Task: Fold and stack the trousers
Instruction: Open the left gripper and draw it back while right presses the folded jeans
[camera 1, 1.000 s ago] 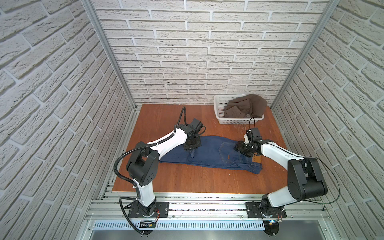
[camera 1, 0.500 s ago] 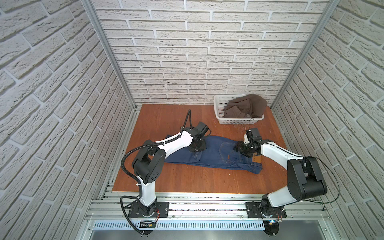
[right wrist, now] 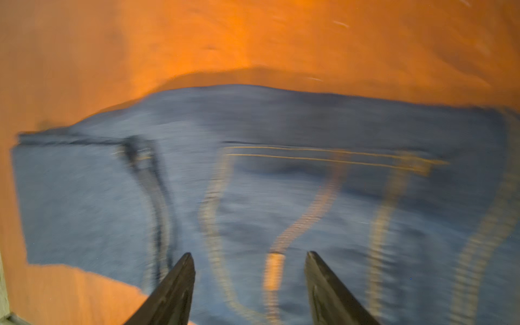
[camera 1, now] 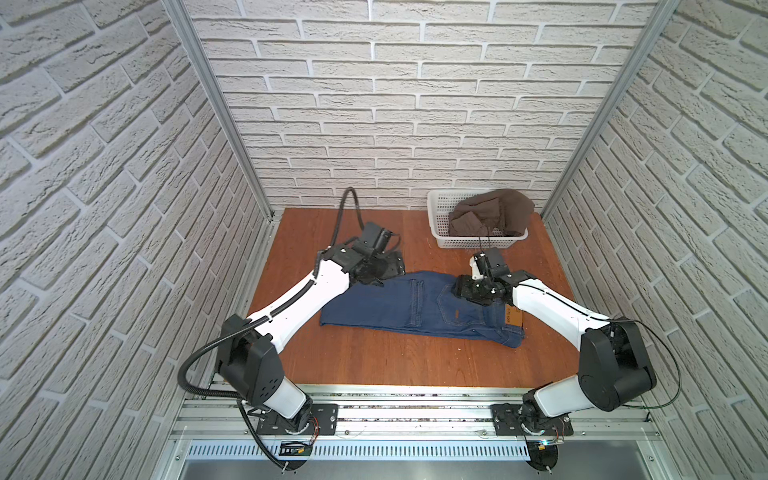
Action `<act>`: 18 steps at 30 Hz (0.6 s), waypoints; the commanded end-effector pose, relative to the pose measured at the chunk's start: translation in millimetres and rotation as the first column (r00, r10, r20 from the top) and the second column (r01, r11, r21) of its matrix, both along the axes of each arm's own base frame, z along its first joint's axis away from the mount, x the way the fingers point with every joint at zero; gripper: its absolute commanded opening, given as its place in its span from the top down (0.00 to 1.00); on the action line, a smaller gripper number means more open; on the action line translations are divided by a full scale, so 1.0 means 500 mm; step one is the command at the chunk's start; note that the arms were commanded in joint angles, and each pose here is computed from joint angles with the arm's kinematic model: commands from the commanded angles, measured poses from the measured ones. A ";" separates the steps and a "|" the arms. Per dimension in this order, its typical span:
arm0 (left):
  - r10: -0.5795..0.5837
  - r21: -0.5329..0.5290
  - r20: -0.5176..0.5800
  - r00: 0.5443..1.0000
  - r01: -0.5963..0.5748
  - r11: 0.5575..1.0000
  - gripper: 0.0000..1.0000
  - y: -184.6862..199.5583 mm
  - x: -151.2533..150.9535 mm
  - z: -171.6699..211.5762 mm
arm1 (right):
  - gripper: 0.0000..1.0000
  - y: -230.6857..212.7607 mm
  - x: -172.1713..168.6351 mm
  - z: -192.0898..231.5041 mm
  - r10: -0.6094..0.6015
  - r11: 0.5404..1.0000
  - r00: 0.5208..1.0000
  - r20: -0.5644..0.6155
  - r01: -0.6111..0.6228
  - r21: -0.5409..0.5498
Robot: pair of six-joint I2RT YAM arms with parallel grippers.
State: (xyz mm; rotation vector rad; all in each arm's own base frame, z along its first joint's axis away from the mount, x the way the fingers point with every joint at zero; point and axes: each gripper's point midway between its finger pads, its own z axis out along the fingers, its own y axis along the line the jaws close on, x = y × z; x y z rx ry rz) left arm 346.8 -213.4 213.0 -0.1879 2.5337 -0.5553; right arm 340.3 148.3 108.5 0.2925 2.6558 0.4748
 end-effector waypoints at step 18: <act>0.216 -0.003 -0.199 0.956 -0.221 0.975 0.22 0.379 -0.014 -0.152 | 0.35 0.179 -0.047 -0.056 0.150 0.986 0.987 -0.064 -0.154 -0.058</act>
